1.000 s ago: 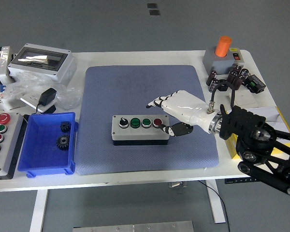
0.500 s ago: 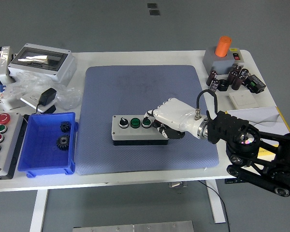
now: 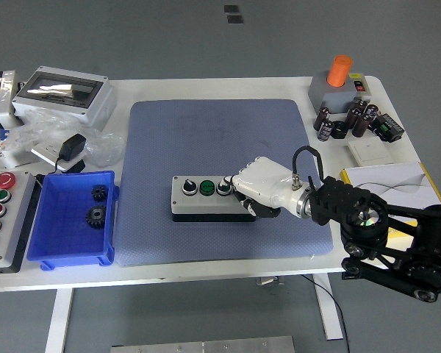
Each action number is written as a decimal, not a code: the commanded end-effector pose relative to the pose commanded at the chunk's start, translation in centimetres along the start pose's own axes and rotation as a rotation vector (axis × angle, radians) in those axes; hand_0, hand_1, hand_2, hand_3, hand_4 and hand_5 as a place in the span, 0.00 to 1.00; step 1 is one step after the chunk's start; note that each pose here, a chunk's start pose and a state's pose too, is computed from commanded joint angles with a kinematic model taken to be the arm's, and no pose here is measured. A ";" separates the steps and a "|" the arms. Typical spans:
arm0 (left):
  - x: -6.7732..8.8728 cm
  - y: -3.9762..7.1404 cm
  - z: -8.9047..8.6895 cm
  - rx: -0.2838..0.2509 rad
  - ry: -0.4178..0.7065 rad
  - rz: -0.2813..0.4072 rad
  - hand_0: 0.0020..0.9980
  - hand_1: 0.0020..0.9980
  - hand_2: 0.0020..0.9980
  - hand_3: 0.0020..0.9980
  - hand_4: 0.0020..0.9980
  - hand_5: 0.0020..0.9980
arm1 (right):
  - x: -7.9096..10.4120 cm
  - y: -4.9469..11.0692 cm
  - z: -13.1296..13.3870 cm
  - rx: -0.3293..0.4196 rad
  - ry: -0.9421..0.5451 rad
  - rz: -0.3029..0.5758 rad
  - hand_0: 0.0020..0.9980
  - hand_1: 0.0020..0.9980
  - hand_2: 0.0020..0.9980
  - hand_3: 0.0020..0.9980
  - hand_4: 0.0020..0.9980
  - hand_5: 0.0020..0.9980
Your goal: Pick up the button,place it on the desk,press the button,press the button
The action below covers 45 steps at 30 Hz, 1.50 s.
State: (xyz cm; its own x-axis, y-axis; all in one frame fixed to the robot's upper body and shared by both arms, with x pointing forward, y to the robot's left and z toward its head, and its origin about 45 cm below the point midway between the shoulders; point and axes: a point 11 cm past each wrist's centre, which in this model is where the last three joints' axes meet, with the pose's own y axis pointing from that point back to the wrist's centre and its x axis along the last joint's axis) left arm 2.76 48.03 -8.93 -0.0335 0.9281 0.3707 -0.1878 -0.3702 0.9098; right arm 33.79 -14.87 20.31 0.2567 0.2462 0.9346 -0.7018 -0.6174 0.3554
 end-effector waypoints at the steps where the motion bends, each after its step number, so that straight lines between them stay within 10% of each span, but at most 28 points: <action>1: 0.0 0.0 0.0 0.000 0.000 0.000 0.74 0.74 0.60 0.60 0.59 0.21 | 0.5 0.1 0.0 0.007 -0.020 0.024 0.38 0.24 0.21 0.73 0.05 0.07; 12: -0.1 0.0 -0.2 0.009 0.000 -0.002 0.74 0.74 0.60 0.60 0.58 0.21 | 6.3 2.0 1.6 0.031 -0.316 0.228 0.38 0.24 0.21 0.73 0.05 0.08; 13: -0.1 0.0 -0.2 0.009 0.000 -0.002 0.74 0.74 0.60 0.60 0.58 0.22 | 6.0 1.8 1.9 0.016 -0.329 0.213 0.37 0.28 0.29 0.74 0.53 0.17; 18: -0.2 0.0 -0.2 0.009 0.000 -0.004 0.74 0.74 0.60 0.60 0.58 0.22 | 4.5 1.0 2.6 -0.038 -0.321 0.146 0.37 0.28 0.29 0.74 0.53 0.17; 19: -0.2 0.0 -0.2 0.009 0.000 -0.004 0.74 0.74 0.60 0.60 0.58 0.22 | 4.3 0.8 2.6 -0.044 -0.317 0.138 0.76 0.82 0.90 1.00 0.92 0.43; 24: -0.2 0.0 -0.2 0.009 0.000 -0.005 0.74 0.74 0.60 0.60 0.58 0.22 | 3.7 0.2 2.3 -0.058 -0.305 0.111 0.76 0.82 0.90 1.00 0.92 0.43; 25: -0.2 0.0 -0.1 0.008 0.000 -0.006 0.74 0.75 0.60 0.60 0.58 0.22 | 3.7 0.2 2.1 -0.057 -0.305 0.108 1.00 1.00 1.00 1.00 1.00 0.45; 45: -0.2 0.0 -0.3 0.012 -0.006 -0.010 0.74 0.75 0.60 0.60 0.58 0.22 | -1.4 -2.7 0.2 -0.091 -0.304 -0.043 1.00 1.00 1.00 1.00 1.00 0.41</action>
State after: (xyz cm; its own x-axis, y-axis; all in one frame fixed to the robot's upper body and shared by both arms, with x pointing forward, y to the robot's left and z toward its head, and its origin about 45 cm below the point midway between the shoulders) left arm 2.51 47.84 -9.05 -0.0260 0.9314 0.3631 -0.1760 -0.3618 0.9155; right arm 35.45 -13.67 18.01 0.4644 0.0276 0.8852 -0.7391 -0.5386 0.4046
